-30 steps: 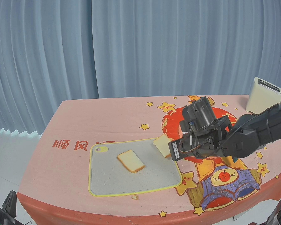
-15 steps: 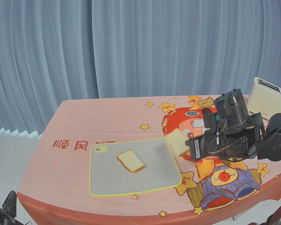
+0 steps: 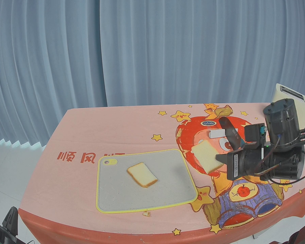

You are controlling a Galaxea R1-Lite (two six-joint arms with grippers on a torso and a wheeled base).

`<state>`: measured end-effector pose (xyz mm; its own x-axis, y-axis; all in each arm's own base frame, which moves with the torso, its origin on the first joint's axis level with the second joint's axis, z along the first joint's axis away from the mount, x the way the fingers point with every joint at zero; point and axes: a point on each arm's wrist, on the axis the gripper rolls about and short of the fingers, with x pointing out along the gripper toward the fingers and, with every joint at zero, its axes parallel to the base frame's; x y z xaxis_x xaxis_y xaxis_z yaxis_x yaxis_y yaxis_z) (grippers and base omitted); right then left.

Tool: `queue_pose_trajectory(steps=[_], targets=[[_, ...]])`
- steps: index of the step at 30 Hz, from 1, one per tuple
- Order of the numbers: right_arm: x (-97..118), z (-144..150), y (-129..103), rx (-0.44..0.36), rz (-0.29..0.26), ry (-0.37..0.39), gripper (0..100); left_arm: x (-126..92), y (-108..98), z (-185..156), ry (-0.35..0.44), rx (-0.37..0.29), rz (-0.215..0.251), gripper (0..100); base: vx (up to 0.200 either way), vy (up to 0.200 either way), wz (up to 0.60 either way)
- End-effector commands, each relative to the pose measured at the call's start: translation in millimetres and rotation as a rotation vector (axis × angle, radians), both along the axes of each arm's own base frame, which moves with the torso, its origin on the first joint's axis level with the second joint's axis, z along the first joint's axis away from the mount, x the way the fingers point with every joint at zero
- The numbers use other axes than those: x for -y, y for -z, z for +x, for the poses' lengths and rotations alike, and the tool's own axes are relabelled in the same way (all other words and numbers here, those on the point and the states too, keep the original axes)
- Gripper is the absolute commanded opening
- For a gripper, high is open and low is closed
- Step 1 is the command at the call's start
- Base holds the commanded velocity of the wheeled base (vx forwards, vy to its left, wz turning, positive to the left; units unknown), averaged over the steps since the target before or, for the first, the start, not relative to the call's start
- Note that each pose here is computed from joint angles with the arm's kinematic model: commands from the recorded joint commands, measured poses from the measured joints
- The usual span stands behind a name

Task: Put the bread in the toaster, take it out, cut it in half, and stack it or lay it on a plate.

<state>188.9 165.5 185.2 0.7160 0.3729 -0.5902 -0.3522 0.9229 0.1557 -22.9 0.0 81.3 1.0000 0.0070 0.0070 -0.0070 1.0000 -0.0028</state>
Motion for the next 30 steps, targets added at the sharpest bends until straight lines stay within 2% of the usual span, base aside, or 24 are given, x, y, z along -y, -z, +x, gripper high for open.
queue_pose_trajectory(steps=[1,6,10,15,20,23,30], targets=[[15,-21,-8,0.030,0.032,-0.014,0,0,5,0,-0.001,-0.001,0.000,0,0.000,0.000,0.00],[27,-33,-6,0.035,0.030,-0.010,0,0,5,0,-0.001,-0.001,-0.002,0,0.000,0.000,0.00],[50,-52,-14,0.079,0.076,0.011,0,0,5,0,-0.001,-0.001,0.000,0,0.000,0.000,0.00],[68,-64,-11,0.077,0.109,-0.001,0,0,5,0,-0.001,-0.001,0.000,0,0.000,0.000,0.00],[71,-72,-8,0.078,0.110,-0.030,0,0,5,0,-0.001,-0.001,-0.002,0,0.000,0.000,0.00],[76,-78,-12,0.099,0.131,-0.034,0,0,5,0,-0.002,-0.001,0.000,0,0.000,0.000,0.00],[79,-86,-6,0.104,0.114,-0.057,0,0,5,0,-0.002,-0.002,0.001,0,0.000,0.000,0.00]])
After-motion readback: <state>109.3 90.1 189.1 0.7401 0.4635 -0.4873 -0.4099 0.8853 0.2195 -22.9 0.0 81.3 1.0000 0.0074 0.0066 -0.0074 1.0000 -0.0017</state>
